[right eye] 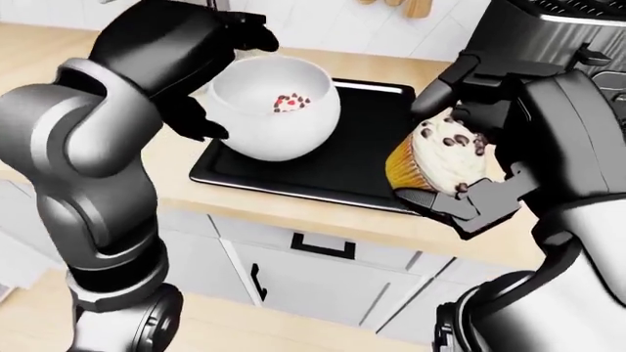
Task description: Pick up the bowl with cake and place it on the tray. Pick up the cupcake and place it on the tray.
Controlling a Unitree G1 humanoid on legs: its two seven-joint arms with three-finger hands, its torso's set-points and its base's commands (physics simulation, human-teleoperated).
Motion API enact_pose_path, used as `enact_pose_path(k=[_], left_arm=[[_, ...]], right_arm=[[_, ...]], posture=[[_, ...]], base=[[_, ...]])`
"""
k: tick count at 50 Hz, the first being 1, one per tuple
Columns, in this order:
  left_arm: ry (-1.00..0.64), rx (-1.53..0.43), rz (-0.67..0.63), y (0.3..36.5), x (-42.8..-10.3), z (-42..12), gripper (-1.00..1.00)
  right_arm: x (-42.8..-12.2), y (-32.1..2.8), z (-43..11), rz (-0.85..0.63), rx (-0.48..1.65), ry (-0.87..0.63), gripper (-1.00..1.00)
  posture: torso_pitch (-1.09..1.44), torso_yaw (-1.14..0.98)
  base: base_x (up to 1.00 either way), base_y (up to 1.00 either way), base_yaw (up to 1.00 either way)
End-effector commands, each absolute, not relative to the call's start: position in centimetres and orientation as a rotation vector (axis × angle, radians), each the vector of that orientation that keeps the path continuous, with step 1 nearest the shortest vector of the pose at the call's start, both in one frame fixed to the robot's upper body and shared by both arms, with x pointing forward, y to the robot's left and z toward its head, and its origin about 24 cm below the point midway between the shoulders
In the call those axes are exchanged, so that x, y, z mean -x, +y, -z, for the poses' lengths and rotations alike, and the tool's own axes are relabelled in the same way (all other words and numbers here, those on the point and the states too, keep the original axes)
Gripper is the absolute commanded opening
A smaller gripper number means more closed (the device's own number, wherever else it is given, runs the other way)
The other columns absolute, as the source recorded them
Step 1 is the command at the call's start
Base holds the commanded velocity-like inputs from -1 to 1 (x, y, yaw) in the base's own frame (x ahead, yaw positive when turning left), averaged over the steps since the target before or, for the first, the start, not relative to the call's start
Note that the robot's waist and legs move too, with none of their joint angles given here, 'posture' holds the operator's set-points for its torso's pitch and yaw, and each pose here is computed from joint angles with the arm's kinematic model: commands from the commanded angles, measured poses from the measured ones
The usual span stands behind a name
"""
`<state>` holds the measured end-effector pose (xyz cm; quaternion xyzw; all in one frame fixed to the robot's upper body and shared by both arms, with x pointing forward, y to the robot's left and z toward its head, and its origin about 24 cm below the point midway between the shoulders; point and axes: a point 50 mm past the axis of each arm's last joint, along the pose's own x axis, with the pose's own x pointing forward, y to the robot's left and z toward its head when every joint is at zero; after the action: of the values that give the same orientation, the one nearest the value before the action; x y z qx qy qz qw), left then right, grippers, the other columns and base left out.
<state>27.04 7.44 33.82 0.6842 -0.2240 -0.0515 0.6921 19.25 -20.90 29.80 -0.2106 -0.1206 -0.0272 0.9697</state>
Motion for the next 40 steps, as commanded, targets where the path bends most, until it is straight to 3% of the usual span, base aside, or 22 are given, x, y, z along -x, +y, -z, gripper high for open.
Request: enact_pose_path(k=[1,16,40], left_arm=[[-0.533,-1.502,0.080,7.9,-26.0,-34.5,0.40],[-0.536,-1.466,0.066,8.9,-24.7,-33.9,0.43],[-0.516,-1.447,0.070,9.1,-25.4,-33.1,0.40]], right_arm=[[-19.5,-20.7,-30.9,0.082,0.440,-0.292,-1.00],[-25.7,-19.0,-30.2,0.137,0.507,-0.226,-1.00],[-29.4,-17.5,-26.6,0.246,0.740,-0.185,-1.00]], posture=[[0.00,0.00],[0.00,0.00],[0.00,0.00]], base=[[0.00,0.00,0.00],[0.00,0.00,0.00],[0.00,0.00,0.00]])
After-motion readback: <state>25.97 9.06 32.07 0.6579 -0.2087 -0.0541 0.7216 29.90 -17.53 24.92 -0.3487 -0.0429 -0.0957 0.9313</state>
